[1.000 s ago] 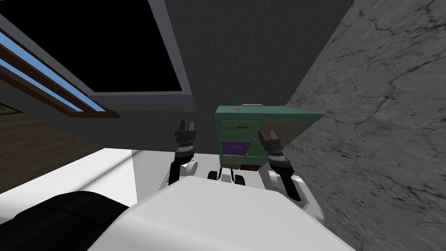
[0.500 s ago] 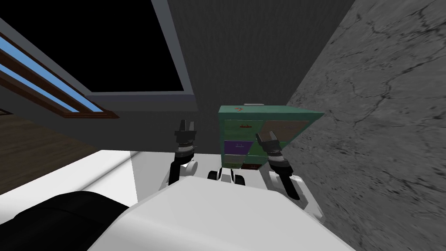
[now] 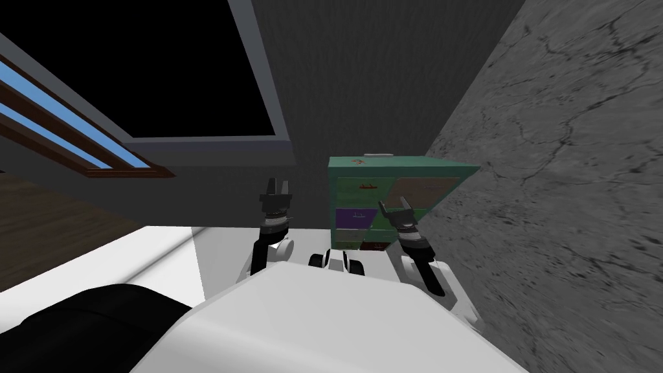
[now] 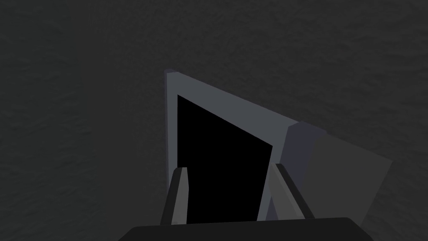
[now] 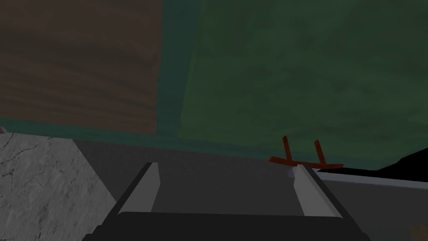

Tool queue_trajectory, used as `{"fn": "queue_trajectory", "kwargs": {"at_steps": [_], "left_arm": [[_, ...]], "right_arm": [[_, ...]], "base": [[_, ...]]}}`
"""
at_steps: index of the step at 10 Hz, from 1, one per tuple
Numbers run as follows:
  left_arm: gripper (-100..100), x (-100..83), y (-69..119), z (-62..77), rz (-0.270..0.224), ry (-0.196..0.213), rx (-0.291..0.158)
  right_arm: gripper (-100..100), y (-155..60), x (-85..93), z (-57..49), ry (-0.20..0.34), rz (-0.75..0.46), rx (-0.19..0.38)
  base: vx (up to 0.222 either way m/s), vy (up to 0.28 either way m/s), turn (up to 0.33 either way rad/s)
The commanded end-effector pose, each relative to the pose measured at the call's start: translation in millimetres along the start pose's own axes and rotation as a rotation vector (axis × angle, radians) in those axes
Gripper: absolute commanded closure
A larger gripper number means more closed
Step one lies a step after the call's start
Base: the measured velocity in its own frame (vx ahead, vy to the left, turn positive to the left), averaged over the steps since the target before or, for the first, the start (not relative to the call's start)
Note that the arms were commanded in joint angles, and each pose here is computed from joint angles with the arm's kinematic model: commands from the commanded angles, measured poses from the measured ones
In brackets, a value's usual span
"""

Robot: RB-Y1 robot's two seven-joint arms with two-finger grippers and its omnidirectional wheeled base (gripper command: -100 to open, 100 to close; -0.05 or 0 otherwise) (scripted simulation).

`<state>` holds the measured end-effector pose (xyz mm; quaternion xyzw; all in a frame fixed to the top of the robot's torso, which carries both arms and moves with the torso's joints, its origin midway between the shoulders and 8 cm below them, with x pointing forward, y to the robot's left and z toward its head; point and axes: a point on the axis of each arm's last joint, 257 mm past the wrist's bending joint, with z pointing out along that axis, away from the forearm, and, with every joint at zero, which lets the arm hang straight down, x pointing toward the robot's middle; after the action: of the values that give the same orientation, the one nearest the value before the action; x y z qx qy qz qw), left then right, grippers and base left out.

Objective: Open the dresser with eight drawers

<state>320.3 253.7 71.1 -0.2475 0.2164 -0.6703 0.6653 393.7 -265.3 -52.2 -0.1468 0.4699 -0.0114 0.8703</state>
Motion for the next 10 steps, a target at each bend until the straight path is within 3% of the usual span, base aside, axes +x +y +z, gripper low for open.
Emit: {"fn": "queue_trajectory", "kwargs": {"at_steps": [1,2,3,5,8,10], "left_arm": [[0,0.0,0.0,0.0,0.0,0.0,0.0],[0,0.0,0.0,0.0,0.0,0.0,0.0],[0,0.0,0.0,0.0,0.0,0.0,0.0],[0,0.0,0.0,0.0,0.0,0.0,0.0],[0,0.0,0.0,0.0,0.0,0.0,0.0],[0,0.0,0.0,0.0,0.0,0.0,0.0]], "right_arm": [[-100,0.1,14.1,-3.4,0.031,-0.116,-0.017],[-100,0.1,14.1,-3.4,0.031,-0.135,-0.017],[-100,-0.3,26.0,-7.7,0.058,-0.199,-0.033],[-100,-0.3,26.0,-7.7,0.057,-0.237,-0.034],[-100,-1.7,49.5,-17.8,0.107,-0.386,-0.072],[-100,-1.7,49.5,-17.8,0.106,-0.433,-0.074]], "base": [[-0.029,0.082,-0.033],[-0.008,0.036,0.003],[0.004,0.046,-0.041],[-0.008,0.043,-0.017],[-0.017,0.066,-0.037],[-0.005,0.055,-0.012]]}}
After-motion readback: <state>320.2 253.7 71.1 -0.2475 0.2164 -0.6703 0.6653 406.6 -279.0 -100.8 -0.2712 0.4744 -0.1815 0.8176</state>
